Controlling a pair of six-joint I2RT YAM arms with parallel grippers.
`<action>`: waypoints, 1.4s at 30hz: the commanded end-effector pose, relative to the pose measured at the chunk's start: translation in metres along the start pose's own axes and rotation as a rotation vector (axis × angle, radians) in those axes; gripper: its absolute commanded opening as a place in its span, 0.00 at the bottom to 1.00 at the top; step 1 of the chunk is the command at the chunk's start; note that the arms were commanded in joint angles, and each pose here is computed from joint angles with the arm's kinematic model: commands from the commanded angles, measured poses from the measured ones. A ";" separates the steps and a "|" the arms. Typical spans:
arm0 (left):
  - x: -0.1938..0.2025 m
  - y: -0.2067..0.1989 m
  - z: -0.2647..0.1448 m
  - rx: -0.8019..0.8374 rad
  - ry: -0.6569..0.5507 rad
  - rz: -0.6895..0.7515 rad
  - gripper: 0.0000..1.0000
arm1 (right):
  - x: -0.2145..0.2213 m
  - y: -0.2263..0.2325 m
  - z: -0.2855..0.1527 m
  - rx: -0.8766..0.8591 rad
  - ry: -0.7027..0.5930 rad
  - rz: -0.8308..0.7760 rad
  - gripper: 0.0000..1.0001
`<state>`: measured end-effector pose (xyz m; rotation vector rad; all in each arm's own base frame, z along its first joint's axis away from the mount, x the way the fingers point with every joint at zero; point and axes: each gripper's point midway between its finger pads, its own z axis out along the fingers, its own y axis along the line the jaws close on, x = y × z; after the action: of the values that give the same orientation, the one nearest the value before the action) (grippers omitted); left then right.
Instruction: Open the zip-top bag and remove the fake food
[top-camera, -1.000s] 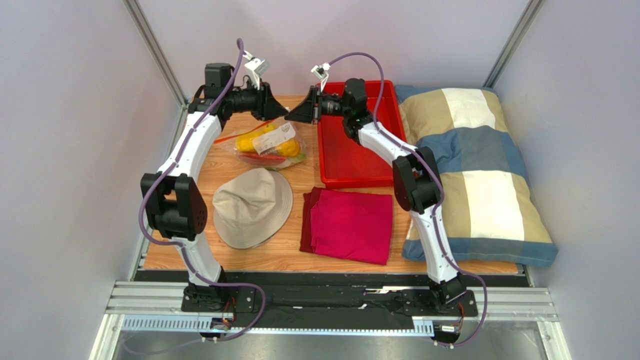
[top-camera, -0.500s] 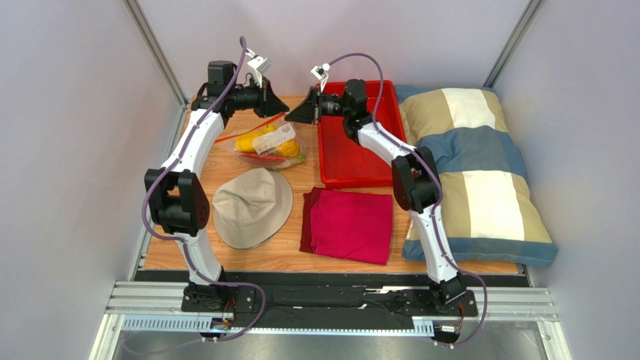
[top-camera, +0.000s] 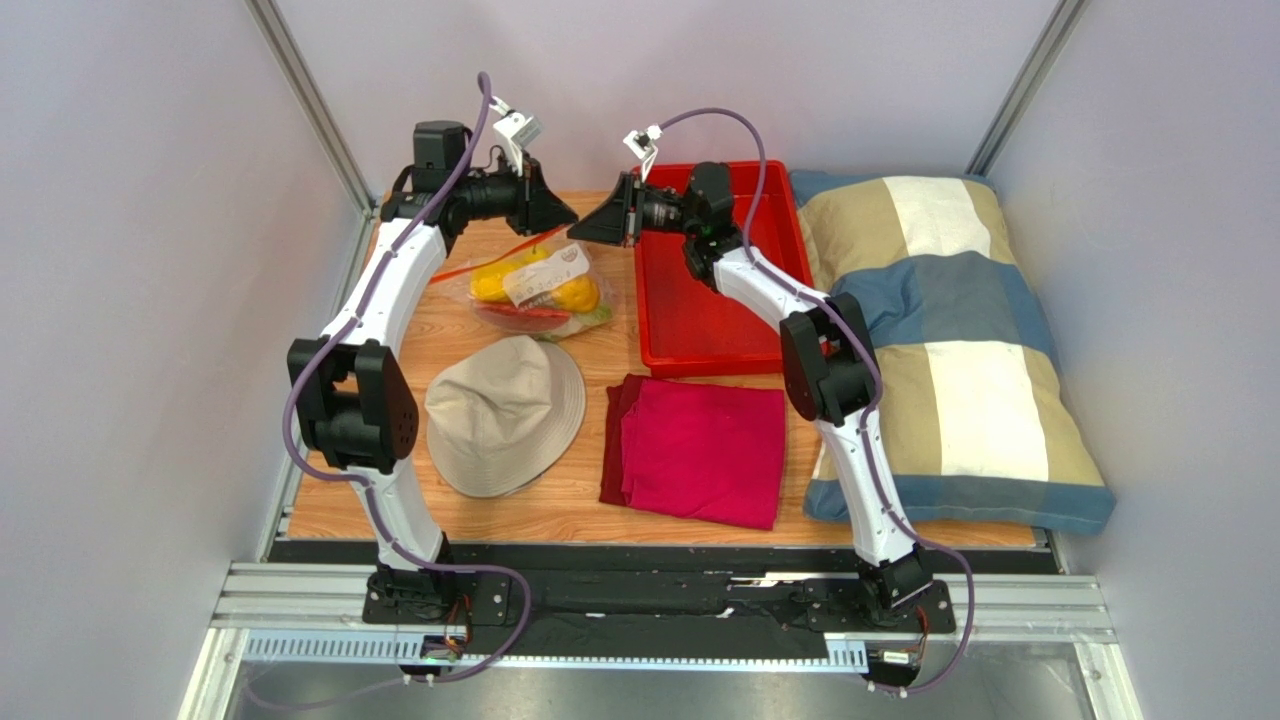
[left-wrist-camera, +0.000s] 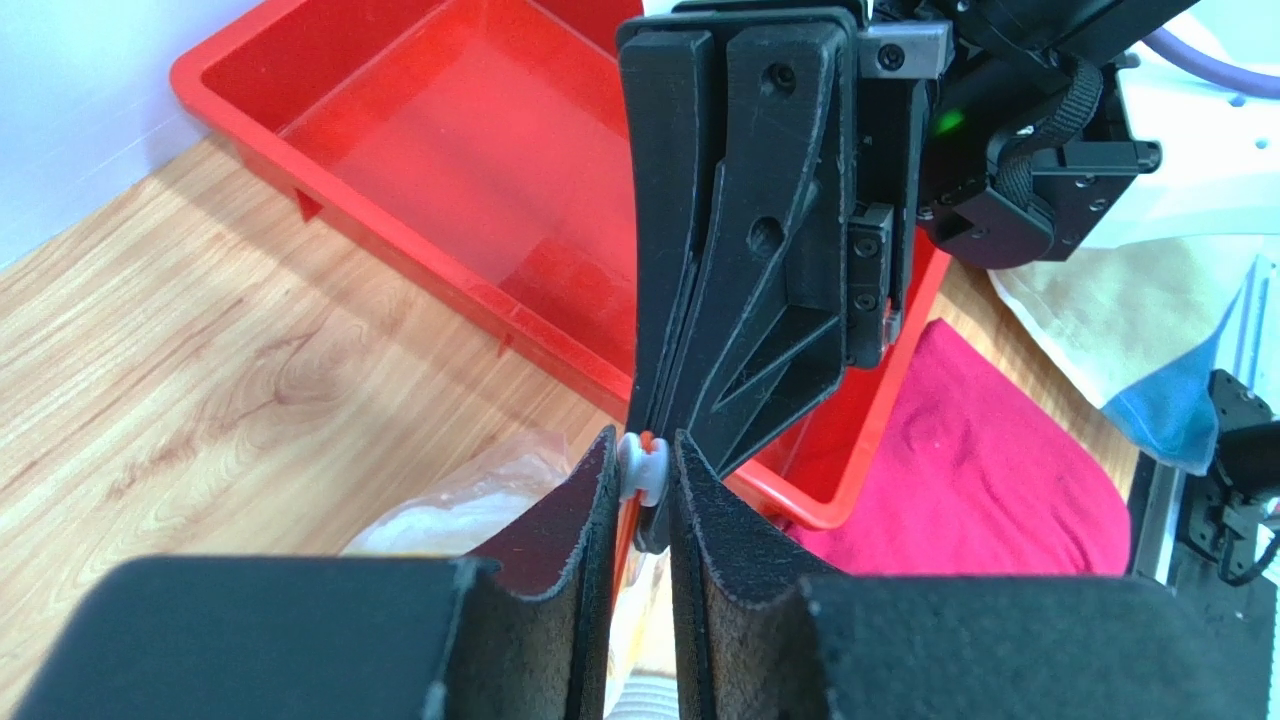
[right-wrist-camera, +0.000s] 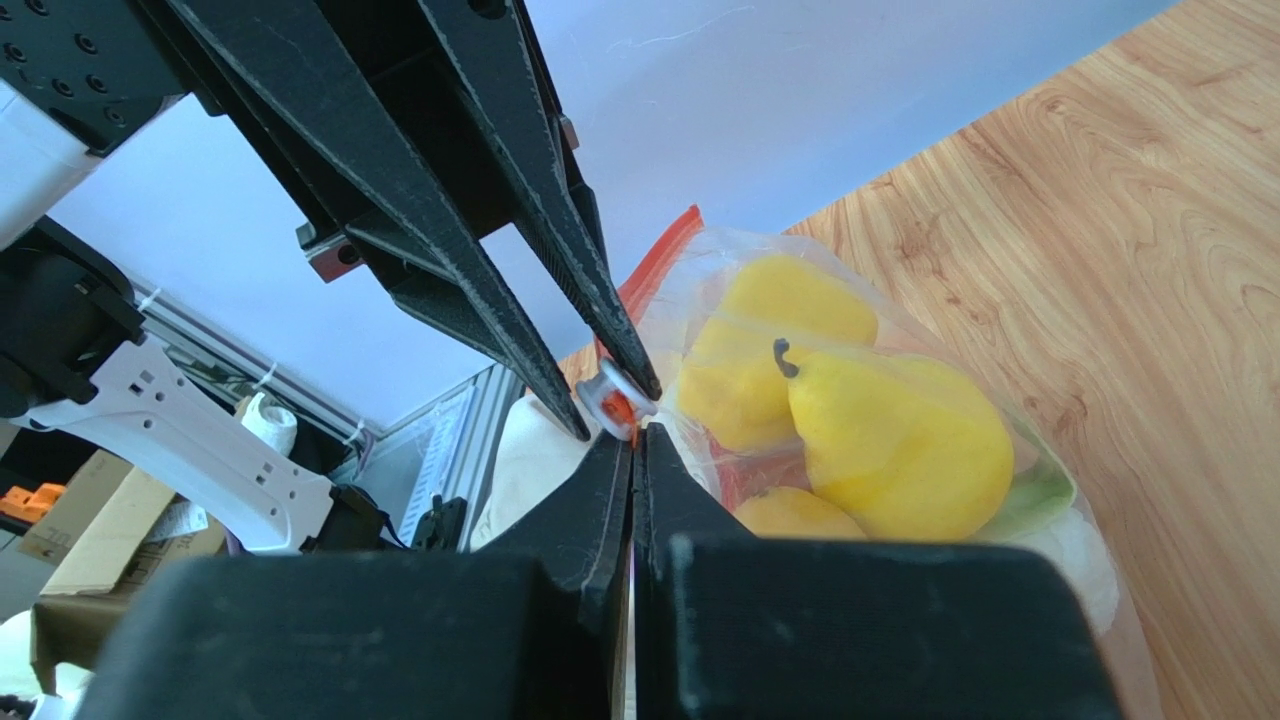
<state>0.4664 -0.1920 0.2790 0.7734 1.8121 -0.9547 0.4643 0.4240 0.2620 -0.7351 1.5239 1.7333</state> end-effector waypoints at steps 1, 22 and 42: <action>-0.001 -0.016 0.000 0.080 -0.005 0.002 0.22 | -0.024 0.018 0.006 -0.045 -0.059 -0.084 0.00; 0.012 -0.019 0.002 0.113 0.017 -0.023 0.26 | -0.028 0.017 0.004 -0.048 -0.077 -0.078 0.00; 0.044 -0.007 -0.012 -0.033 0.109 -0.087 0.00 | -0.057 -0.012 -0.010 0.151 -0.291 0.017 0.00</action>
<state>0.4675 -0.1810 0.2555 0.7493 1.8712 -0.9056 0.4758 0.4291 0.2445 -0.5745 1.5824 1.7475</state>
